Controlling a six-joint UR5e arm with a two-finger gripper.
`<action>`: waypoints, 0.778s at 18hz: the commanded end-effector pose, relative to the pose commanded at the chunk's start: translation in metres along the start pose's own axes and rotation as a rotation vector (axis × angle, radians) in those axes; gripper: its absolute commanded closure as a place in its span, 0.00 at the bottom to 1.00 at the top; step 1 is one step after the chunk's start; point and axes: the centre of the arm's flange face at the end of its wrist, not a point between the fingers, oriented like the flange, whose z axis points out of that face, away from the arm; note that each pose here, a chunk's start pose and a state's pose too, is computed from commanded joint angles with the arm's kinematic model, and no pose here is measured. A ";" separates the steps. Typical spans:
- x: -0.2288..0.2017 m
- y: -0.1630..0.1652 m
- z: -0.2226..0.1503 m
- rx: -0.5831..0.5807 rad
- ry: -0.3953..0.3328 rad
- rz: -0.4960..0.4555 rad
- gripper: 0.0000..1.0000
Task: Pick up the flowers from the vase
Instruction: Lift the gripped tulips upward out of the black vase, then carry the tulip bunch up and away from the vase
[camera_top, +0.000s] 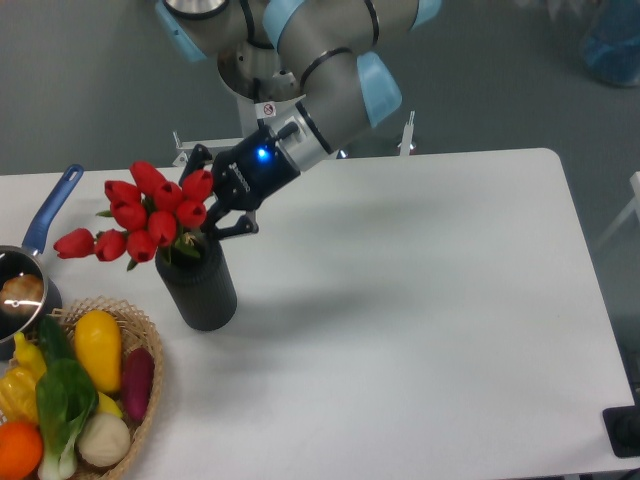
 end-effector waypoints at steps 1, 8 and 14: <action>0.000 -0.003 0.000 0.020 0.001 -0.005 1.00; -0.002 -0.038 -0.023 0.152 -0.027 0.023 1.00; -0.008 -0.062 -0.064 0.232 -0.091 0.038 1.00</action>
